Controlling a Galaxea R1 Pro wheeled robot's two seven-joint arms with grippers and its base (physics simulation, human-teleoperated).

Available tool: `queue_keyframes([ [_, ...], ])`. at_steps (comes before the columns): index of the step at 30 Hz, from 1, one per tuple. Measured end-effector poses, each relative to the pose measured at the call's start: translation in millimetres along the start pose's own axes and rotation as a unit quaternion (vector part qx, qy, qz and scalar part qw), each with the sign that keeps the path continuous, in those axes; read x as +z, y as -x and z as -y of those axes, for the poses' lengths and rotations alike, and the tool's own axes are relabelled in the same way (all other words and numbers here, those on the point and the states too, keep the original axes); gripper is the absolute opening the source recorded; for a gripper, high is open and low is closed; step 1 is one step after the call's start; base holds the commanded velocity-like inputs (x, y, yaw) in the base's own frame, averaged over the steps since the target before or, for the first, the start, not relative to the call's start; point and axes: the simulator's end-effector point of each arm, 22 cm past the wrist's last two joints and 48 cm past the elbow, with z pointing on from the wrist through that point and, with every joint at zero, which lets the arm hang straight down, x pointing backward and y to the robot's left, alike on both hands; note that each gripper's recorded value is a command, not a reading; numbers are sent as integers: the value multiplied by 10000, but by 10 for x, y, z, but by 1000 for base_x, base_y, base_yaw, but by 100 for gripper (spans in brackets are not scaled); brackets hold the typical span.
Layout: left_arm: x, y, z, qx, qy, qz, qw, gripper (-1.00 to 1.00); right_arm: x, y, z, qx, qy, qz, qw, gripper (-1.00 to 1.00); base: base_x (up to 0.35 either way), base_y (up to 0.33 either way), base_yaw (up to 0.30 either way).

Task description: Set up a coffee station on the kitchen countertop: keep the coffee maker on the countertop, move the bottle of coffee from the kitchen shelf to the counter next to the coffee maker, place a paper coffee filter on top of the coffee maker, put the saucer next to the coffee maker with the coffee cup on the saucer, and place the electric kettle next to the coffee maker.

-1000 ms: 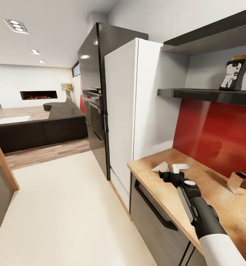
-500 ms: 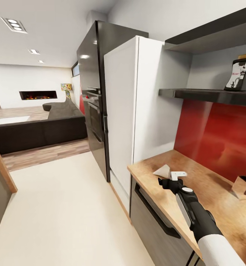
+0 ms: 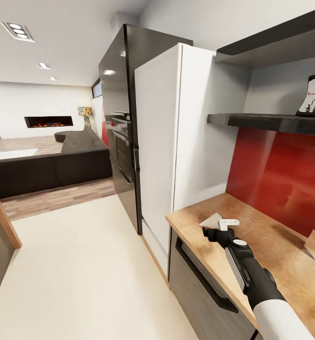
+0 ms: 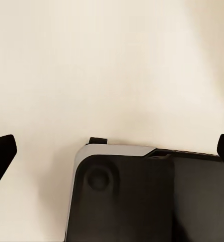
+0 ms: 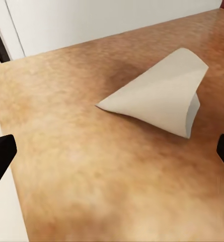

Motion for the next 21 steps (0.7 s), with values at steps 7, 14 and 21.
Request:
queue_keyframes([
  [7,0,2,0,-1,0,2,10000,100,-1,-4,0,2,1,-4,10000,100,159,2,0],
  [14,0,0,0,-1,0,0,10000,100,2,-6,0,1,0,-7,10000,100,29,0,0],
  [21,0,0,-2,-2,3,0,10000,100,0,-5,0,0,0,-6,10000,100,36,0,-1],
])
